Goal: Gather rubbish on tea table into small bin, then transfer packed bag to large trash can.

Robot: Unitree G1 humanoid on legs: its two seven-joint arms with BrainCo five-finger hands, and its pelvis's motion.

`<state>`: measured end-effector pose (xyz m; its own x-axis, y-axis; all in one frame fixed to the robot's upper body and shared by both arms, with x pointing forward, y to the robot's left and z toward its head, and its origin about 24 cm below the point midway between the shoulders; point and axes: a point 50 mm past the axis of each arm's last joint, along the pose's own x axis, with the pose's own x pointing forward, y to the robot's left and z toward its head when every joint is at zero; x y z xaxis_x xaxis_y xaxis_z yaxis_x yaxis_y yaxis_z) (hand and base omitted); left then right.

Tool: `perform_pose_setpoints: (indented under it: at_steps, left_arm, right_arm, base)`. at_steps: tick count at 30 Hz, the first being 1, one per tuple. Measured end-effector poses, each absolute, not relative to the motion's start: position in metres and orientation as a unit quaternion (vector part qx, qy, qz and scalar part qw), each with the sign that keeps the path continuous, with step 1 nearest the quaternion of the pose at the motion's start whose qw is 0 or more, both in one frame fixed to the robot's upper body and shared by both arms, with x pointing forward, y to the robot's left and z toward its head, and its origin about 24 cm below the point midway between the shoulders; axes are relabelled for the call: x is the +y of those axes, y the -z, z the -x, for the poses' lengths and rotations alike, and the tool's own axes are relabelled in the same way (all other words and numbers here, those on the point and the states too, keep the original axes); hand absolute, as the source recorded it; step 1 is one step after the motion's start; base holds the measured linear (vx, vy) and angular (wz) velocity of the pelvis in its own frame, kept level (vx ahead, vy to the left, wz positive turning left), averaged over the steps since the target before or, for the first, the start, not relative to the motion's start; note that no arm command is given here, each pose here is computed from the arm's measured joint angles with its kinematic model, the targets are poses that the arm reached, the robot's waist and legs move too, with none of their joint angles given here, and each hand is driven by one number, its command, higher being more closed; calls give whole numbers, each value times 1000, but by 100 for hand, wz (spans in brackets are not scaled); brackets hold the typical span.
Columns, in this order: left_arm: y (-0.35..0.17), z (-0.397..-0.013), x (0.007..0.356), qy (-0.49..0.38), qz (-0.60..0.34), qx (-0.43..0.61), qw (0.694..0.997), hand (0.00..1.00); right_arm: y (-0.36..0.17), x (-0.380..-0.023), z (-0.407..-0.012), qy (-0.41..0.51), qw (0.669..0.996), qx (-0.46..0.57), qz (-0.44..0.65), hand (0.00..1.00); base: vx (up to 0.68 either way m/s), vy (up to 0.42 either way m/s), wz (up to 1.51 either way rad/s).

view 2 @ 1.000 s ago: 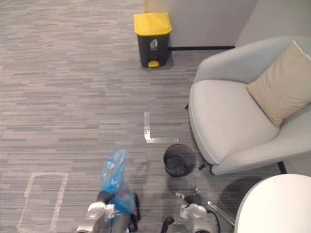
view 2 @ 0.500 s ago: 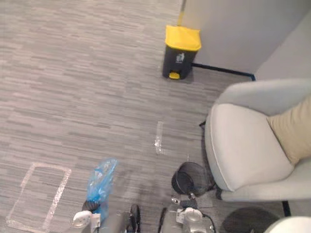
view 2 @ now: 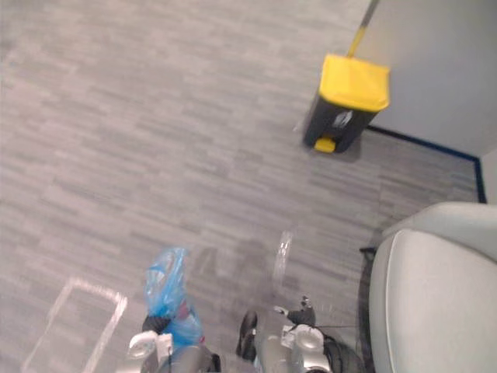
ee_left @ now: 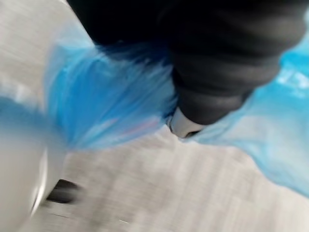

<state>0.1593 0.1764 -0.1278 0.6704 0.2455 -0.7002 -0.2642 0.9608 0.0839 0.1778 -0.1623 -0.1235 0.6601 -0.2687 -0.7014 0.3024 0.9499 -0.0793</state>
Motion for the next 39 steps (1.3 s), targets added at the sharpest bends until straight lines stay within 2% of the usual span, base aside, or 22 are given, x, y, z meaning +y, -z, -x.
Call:
perform_pose_setpoints:
  at_steps: [6,9,14,22,25,28,35,39]
  left_arm:
    - [126,-163,173,-151,30,373,915,100]
    - [119,-179,178,-145,18,357,923,100]
    - [124,-170,178,-127,-3,372,920,100]
    - [131,-164,179,-114,-16,395,911,100]
    - [136,-158,176,-108,-18,413,904,100]
    - [136,-160,169,-108,-3,409,906,100]
    - [126,-168,159,-108,23,376,920,100]
    - [124,-172,159,-108,29,369,923,100]
  right_arm:
    - [123,-172,-177,182,906,381,-23,0]
    - [128,-171,-171,181,899,397,-23,0]
    - [126,-169,-176,168,905,391,-12,0]
    - [131,-172,-169,164,897,411,0,0]
    - [130,-187,-174,165,897,410,28,0]
    - [135,-193,-159,181,885,428,26,0]
    - [135,-174,-161,169,890,423,-1,0]
    - [139,-176,-154,181,881,436,-7,0]
  base:
    - [494,327,-103]
    - [419,359,-27]
    - [351,209,-59]
    - [347,-85,-10]
    - [473,-208,-1]
    - [392,-197,20]
    - [389,21,-27]
    - [360,234,-29]
